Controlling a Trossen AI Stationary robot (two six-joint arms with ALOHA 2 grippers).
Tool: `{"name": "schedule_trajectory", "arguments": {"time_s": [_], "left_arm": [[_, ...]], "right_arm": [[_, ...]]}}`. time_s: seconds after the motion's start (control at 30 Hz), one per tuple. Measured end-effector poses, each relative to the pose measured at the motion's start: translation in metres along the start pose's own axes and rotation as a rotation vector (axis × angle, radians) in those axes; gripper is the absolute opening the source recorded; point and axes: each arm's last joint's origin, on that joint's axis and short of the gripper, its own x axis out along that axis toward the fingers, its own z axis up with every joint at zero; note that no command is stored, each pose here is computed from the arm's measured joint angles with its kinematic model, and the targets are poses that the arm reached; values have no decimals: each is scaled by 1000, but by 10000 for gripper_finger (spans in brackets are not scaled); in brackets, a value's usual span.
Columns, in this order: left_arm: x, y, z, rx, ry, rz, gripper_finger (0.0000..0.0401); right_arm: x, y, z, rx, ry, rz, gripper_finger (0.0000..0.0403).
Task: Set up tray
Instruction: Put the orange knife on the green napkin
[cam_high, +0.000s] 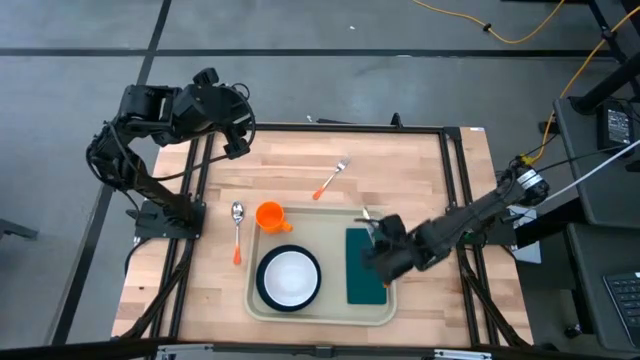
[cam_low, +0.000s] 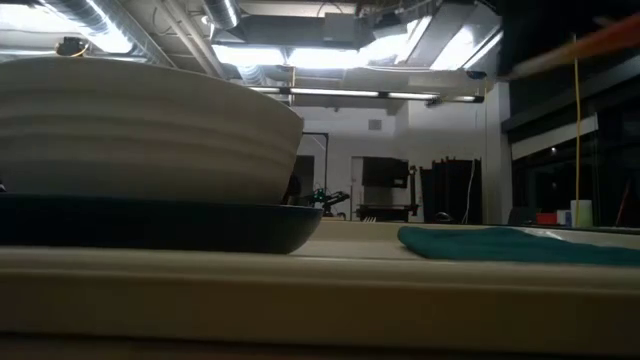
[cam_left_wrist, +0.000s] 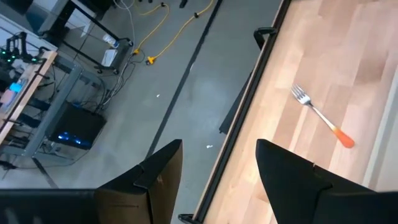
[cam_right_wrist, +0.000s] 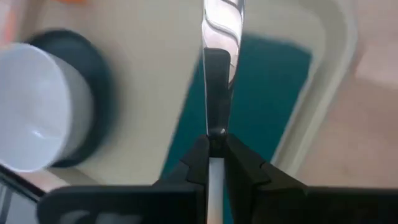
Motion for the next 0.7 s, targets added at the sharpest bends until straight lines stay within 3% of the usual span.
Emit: {"name": "schedule_trajectory", "arguments": {"time_s": [0.17,0.53,0.7], "left_arm": [[-1,-1,0,-30,-2,-4,200],[-1,-2,0,-46,-2,-32,200],[-1,-2,0,22,-3,-31,200]], "right_arm": [[21,1,-20,50,12,-68,30],[60,9,-39,123,22,-138,29],[73,8,-44,197,26,-185,29]]}}
